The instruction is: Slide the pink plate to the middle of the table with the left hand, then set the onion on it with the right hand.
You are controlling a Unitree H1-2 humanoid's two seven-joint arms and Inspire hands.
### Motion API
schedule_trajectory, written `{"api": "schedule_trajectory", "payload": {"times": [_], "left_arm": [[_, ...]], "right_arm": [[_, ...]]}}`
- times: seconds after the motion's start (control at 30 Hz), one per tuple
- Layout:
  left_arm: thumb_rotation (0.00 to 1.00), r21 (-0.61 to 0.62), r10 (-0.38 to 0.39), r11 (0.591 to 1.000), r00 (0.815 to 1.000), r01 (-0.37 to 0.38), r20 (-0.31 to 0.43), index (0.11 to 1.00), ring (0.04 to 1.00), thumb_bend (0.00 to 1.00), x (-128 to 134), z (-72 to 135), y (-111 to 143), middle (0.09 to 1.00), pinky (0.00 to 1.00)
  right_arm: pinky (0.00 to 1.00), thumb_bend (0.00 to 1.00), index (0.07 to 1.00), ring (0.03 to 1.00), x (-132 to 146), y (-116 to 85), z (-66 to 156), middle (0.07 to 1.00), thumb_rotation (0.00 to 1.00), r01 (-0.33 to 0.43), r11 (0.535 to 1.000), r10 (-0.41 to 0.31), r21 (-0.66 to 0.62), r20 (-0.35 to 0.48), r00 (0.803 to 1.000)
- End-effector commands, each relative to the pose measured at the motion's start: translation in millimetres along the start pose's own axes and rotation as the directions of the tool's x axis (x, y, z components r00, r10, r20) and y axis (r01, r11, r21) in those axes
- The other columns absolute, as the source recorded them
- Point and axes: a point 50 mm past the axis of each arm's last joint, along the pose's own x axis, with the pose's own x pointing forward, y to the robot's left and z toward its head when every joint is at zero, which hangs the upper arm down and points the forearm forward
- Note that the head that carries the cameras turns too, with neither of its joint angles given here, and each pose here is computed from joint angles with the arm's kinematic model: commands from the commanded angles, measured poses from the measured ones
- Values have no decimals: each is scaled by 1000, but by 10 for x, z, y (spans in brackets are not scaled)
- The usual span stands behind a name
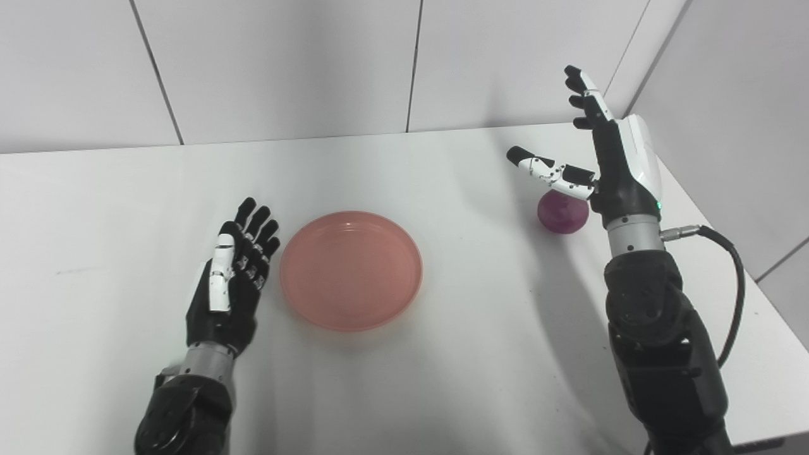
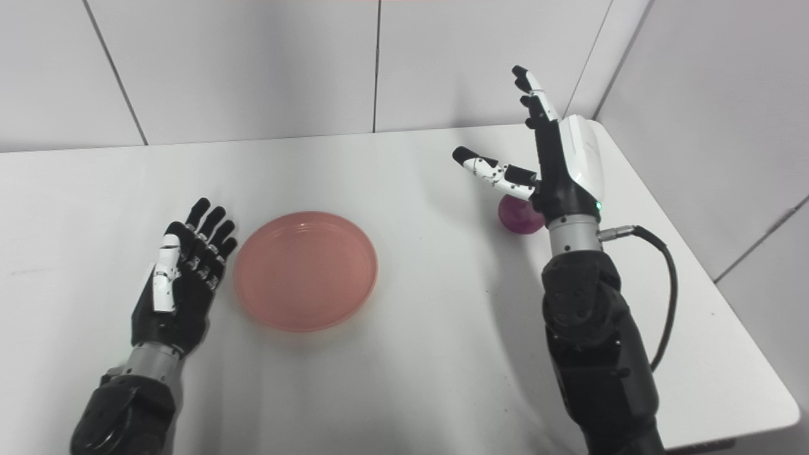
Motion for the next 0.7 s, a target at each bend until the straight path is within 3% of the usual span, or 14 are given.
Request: {"api": "schedule_trajectory", "payload": {"times": [0.0, 0.13, 0.67], "left_arm": [[1000, -7, 31, 999, 998, -32, -58, 962, 973, 451, -53, -108, 109, 974, 988], [1000, -2, 36, 999, 997, -36, -62, 960, 963, 447, -50, -117, 130, 962, 973], [1000, -9, 31, 999, 997, -32, -65, 966, 968, 451, -42, -136, 145, 964, 987]], "right_arm": [[792, 998, 945, 891, 109, -163, 52, 926, 417, 51, 998, -50, -33, 33, 998], [806, 1000, 944, 901, 108, -186, -35, 928, 433, 43, 997, -42, -68, 9, 999], [791, 1000, 945, 897, 149, -204, -377, 928, 345, 23, 989, -37, -147, -98, 994]]}}
